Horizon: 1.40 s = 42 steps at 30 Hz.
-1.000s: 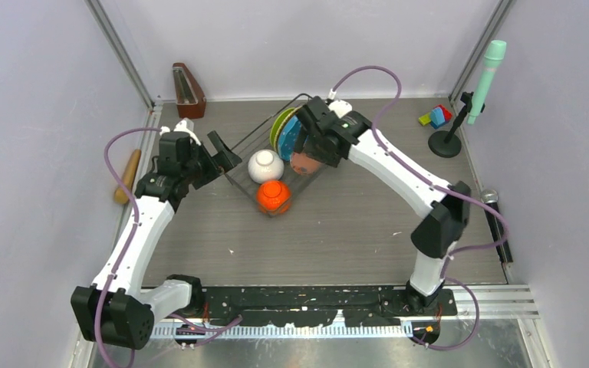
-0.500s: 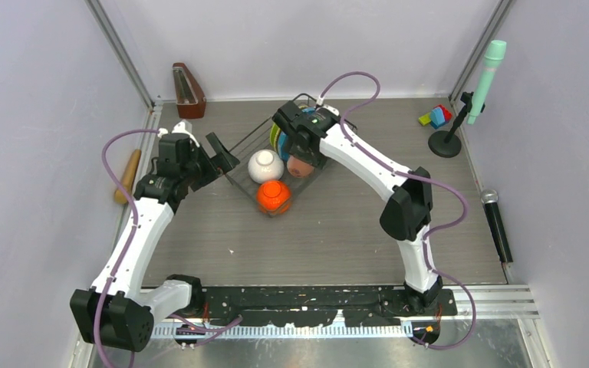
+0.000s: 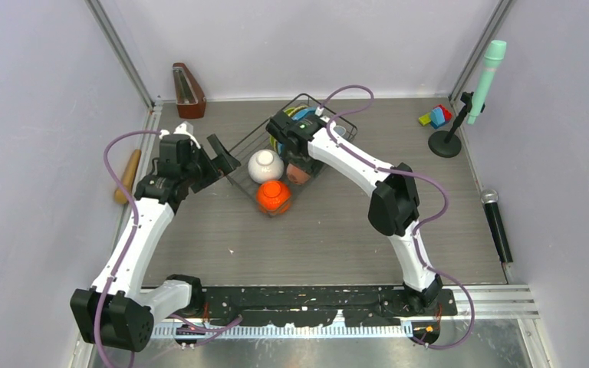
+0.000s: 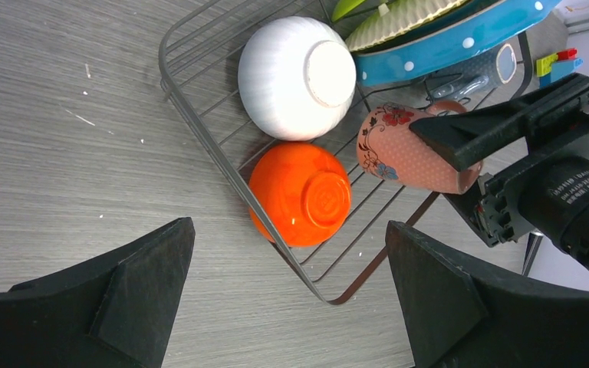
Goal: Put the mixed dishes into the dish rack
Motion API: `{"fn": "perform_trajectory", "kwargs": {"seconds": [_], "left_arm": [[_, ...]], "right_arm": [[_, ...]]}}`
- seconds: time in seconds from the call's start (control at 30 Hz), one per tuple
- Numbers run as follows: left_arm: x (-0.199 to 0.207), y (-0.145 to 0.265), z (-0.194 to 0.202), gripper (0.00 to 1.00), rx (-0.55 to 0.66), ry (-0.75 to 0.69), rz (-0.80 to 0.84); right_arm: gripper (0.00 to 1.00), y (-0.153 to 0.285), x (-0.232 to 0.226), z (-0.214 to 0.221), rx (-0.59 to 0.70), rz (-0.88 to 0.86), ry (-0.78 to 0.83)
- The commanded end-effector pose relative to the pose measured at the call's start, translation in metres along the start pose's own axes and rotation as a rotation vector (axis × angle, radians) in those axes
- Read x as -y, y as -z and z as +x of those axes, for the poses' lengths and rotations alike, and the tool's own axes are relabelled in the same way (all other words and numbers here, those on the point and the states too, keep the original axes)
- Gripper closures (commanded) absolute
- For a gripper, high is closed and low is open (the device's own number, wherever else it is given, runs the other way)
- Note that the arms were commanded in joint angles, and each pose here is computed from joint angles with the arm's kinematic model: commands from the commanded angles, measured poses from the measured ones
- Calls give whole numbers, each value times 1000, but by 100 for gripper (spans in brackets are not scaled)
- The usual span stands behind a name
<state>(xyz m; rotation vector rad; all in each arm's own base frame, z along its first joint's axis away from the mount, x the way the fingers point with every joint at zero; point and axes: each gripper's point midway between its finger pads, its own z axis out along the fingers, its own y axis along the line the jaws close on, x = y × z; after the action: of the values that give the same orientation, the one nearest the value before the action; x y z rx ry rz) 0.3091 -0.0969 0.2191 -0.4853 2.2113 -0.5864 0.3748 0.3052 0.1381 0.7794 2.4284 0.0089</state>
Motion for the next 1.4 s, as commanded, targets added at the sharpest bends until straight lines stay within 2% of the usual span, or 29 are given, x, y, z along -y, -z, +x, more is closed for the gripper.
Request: {"fn": "perform_trajectory", "kwargs": {"seconds": [0.0, 0.1, 0.13, 0.17, 0.2, 0.27, 0.33, 0.5, 0.57, 0.8, 1.0, 1.1, 1.2, 1.23, 1.37], "left_arm": [[4, -1, -3, 1, 11, -7, 30], [5, -1, -2, 1, 7, -13, 33], [5, -1, -2, 1, 7, -14, 34], [5, -1, -2, 1, 7, -14, 35], [6, -1, -3, 1, 7, -14, 38], [7, -2, -3, 1, 5, -15, 42], [7, -2, -3, 1, 6, -15, 43], [6, -1, -5, 0, 15, -36, 34], [4, 0, -6, 0, 19, -45, 28], [5, 2, -10, 0, 28, -75, 29], [1, 10, -16, 0, 80, -174, 23], [-5, 12, -18, 0, 100, -213, 5], [-9, 13, -19, 0, 99, -224, -17], [-9, 14, -19, 0, 101, -228, -20], [-15, 18, -23, 0, 136, -233, -44]], "right_arm": [[100, -5, -14, -8, 34, -28, -72], [100, -14, -17, -3, 24, -28, -57], [96, -15, -17, -3, 19, -28, -55], [88, -16, -17, -2, 16, -23, -51], [64, -16, -16, -2, 16, -19, -46], [30, -15, -14, -4, 19, -8, -34], [19, -10, -15, -8, 29, -13, -21], [11, 16, -17, -30, 78, -62, 1], [2, 24, -14, -39, 100, -68, 1], [0, 63, -3, -69, 168, -115, 50], [0, 92, 14, -97, 296, -204, 224], [0, 115, 34, -121, 380, -245, 249], [1, 110, 52, -125, 409, -287, 314], [2, 121, 64, -137, 443, -298, 289], [2, 111, 123, -162, 483, -225, 242]]}}
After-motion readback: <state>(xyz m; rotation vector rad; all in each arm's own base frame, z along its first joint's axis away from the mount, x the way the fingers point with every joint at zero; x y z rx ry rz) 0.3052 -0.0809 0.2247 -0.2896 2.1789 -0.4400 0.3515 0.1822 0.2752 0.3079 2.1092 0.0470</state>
